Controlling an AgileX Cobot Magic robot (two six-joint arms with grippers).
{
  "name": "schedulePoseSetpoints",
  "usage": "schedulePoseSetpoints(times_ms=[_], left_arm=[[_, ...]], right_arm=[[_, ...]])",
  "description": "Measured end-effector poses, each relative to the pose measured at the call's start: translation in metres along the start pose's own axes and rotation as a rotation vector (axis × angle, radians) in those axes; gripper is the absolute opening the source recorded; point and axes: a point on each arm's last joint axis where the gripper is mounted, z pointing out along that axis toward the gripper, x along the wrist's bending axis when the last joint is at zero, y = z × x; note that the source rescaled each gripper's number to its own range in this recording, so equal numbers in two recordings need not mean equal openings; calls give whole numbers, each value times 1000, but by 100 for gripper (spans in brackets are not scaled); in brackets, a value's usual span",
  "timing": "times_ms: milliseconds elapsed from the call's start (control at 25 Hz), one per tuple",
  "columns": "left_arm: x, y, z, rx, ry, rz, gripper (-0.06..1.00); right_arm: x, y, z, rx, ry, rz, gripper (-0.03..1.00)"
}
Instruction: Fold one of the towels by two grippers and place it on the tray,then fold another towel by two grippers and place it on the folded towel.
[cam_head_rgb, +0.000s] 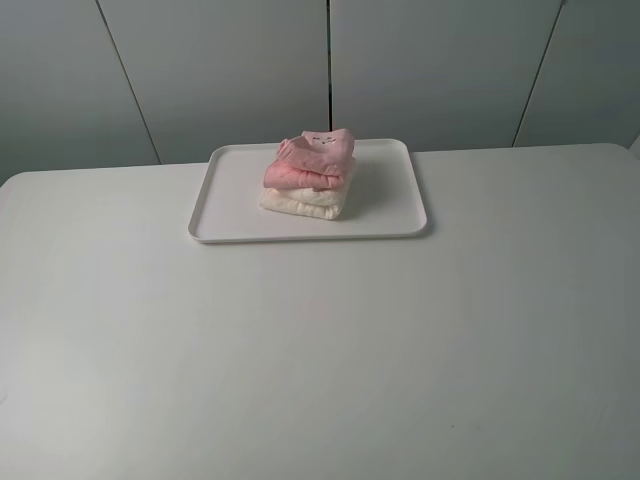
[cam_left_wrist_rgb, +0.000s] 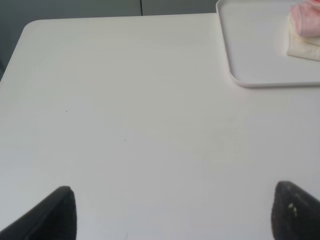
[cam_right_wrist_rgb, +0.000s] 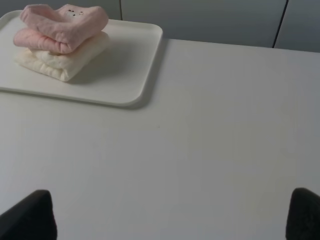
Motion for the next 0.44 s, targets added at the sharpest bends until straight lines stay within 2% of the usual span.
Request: schedulePoseSetpoints(times_ms=[440], left_arm=[[0, 0, 0, 0, 0, -2, 100]], right_arm=[[0, 0, 0, 0, 0, 0, 100]])
